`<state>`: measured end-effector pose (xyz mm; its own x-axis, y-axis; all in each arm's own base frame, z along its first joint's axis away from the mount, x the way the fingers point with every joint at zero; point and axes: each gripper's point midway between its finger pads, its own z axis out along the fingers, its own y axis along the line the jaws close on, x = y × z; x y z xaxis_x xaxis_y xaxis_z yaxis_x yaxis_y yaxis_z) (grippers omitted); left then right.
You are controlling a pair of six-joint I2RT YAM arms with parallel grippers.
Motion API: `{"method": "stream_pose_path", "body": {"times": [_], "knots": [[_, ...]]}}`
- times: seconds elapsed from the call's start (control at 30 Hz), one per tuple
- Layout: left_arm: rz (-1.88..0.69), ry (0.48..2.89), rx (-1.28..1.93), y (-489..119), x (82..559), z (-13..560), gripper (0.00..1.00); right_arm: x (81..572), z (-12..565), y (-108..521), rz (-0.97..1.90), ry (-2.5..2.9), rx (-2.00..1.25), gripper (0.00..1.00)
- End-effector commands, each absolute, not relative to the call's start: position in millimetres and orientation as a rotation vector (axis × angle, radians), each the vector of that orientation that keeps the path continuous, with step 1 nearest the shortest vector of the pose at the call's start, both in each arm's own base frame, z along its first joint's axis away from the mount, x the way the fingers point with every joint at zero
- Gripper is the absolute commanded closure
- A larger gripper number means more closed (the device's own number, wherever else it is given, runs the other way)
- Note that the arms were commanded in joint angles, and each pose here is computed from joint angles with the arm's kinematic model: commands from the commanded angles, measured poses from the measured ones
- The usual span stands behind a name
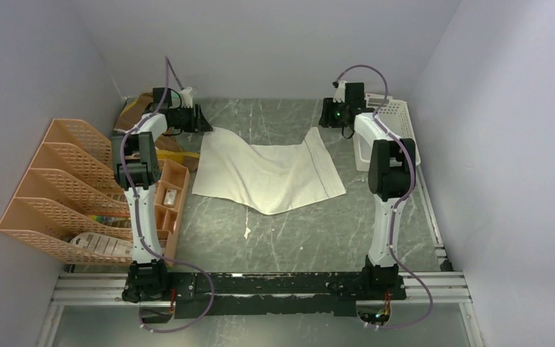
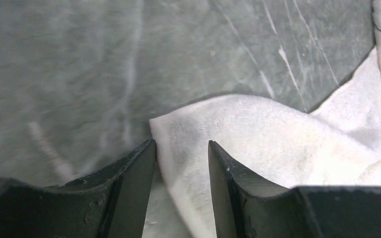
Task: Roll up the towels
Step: Fold the towel at the center of the board.
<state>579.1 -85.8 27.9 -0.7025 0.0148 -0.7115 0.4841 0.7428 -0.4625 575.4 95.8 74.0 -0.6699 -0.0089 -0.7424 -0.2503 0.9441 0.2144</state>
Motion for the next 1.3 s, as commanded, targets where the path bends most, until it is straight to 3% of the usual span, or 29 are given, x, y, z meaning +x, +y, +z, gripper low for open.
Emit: {"method": "stream_pose_path", "body": {"times": [0.0, 0.17, 0.3, 0.37, 0.43, 0.47, 0.67, 0.83, 1.13, 1.27], "knots": [[-0.810, 2.251, 0.442, -112.0, 564.5, 16.8, 0.46, 573.1, 57.3, 104.9, 0.348, 2.323, -0.250, 0.52], [-0.760, 2.290, 0.403, -109.2, 564.5, 2.1, 0.45, 570.8, 39.2, 104.8, 0.347, 2.363, -0.260, 0.48], [-0.683, 2.291, 0.361, -100.9, 570.5, 4.2, 0.52, 570.0, 31.4, 107.2, 0.360, 2.374, -0.260, 0.48], [-0.642, 2.296, 0.349, -97.0, 572.2, 3.7, 0.62, 570.1, 28.9, 107.1, 0.352, 2.379, -0.257, 0.48], [-0.574, 2.311, 0.330, -91.7, 573.1, 0.2, 0.91, 570.5, 26.6, 107.3, 0.339, 2.383, -0.257, 0.48], [-0.545, 2.316, 0.321, -89.2, 573.0, -2.1, 0.93, 570.7, 25.2, 106.8, 0.330, 2.385, -0.256, 0.47], [-0.474, 2.298, 0.268, -78.8, 575.4, 6.5, 0.93, 575.2, 21.0, 102.4, 0.265, 2.383, -0.241, 0.38], [-0.444, 2.244, 0.269, -73.8, 584.9, 37.9, 0.93, 583.4, 20.7, 102.7, 0.260, 2.364, -0.231, 0.37], [-0.430, 2.223, 0.295, -71.4, 592.0, 61.7, 0.93, 589.9, 16.2, 116.1, 0.350, 2.342, -0.258, 0.56], [-0.427, 2.227, 0.299, -71.1, 590.5, 61.2, 0.93, 587.6, 10.2, 121.1, 0.381, 2.350, -0.276, 0.56]]}}
